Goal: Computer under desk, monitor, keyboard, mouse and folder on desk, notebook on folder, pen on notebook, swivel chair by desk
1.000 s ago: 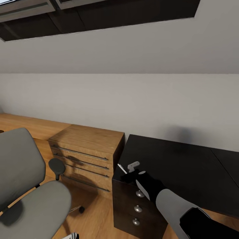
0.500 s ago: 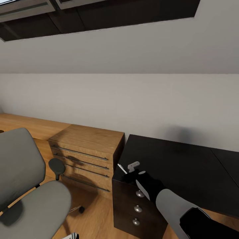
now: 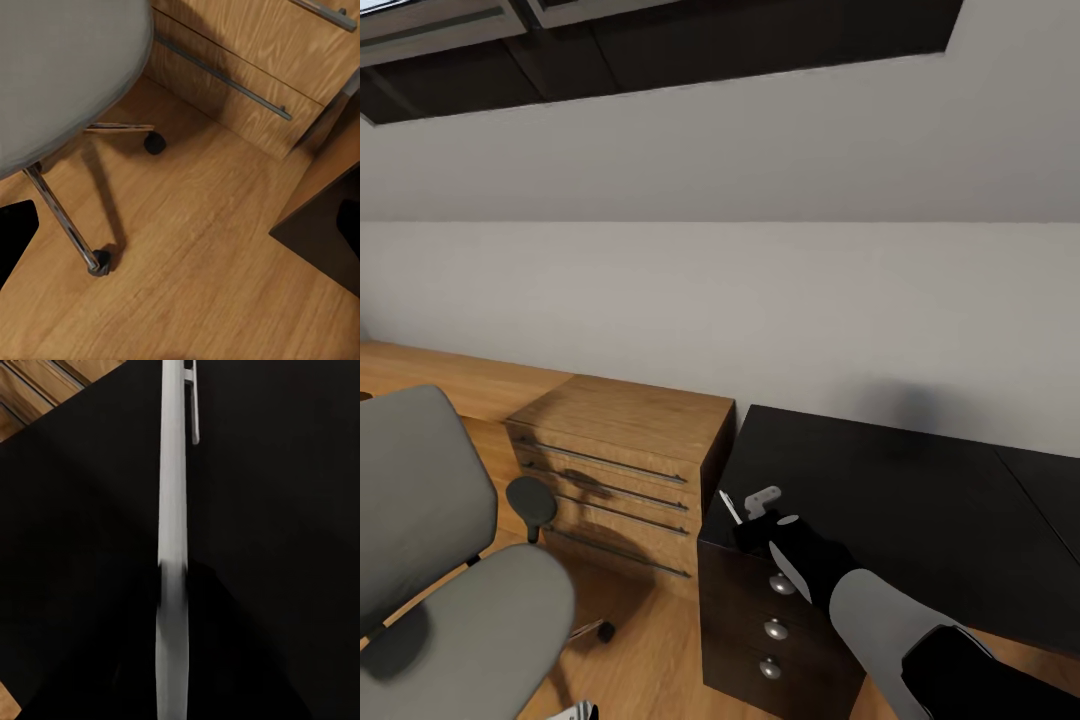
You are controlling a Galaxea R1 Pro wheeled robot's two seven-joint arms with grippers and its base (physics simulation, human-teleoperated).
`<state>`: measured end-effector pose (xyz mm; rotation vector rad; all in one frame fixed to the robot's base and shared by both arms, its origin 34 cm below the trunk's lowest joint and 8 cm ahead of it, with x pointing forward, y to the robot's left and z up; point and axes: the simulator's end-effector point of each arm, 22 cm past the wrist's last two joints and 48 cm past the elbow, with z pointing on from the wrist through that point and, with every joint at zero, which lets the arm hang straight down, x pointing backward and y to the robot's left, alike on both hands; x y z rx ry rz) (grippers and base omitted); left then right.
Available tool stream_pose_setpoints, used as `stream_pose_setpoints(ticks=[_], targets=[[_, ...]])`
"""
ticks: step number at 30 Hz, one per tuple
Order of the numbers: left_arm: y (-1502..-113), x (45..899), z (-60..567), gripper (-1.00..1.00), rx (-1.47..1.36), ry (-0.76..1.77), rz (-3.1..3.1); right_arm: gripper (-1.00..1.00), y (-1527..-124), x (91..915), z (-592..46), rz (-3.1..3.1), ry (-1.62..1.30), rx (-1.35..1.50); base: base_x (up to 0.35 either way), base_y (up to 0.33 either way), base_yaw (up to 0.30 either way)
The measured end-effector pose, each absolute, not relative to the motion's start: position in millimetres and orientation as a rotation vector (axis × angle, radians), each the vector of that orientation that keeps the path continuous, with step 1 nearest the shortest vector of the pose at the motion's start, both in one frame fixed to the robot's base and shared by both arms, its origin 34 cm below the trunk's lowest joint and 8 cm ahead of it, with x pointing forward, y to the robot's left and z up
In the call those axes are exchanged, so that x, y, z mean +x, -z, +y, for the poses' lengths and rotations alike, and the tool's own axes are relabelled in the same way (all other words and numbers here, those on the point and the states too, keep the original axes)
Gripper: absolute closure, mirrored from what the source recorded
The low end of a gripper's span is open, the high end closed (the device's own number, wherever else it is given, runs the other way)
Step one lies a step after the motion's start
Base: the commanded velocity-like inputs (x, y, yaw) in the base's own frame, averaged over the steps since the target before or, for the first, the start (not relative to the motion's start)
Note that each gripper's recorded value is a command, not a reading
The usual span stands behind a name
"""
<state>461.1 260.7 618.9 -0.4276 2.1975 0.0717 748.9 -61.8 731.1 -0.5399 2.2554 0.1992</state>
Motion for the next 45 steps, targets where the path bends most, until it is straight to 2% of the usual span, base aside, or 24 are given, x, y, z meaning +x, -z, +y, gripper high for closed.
stream_pose_setpoints(ticks=[25, 34, 40, 45], targets=[[-637.1, 461.5, 260.9, -1.0, -0.428, -0.073, 2.198, 1.0, -750.2, 750.4, -62.1, 2.253, -0.197, -0.537, 0.0, 0.0, 0.0], [-651.6, 461.6, 260.5, -1.0, -0.427, -0.072, 2.2, 1.0, -808.8, 772.8, -50.2, 2.152, -0.2, -0.52, 0.0, 0.0, 0.0], [-659.7, 460.6, 259.4, -1.0, -0.427, -0.072, 2.206, 1.0, -848.5, 775.0, -69.8, 2.095, -0.096, -0.365, 0.0, 0.0, 0.0], [-667.0, 460.1, 259.4, -1.0, -0.427, -0.072, 2.208, 1.0, -896.0, 750.0, -107.2, 2.032, 0.041, -0.122, 0.0, 0.0, 0.0]])
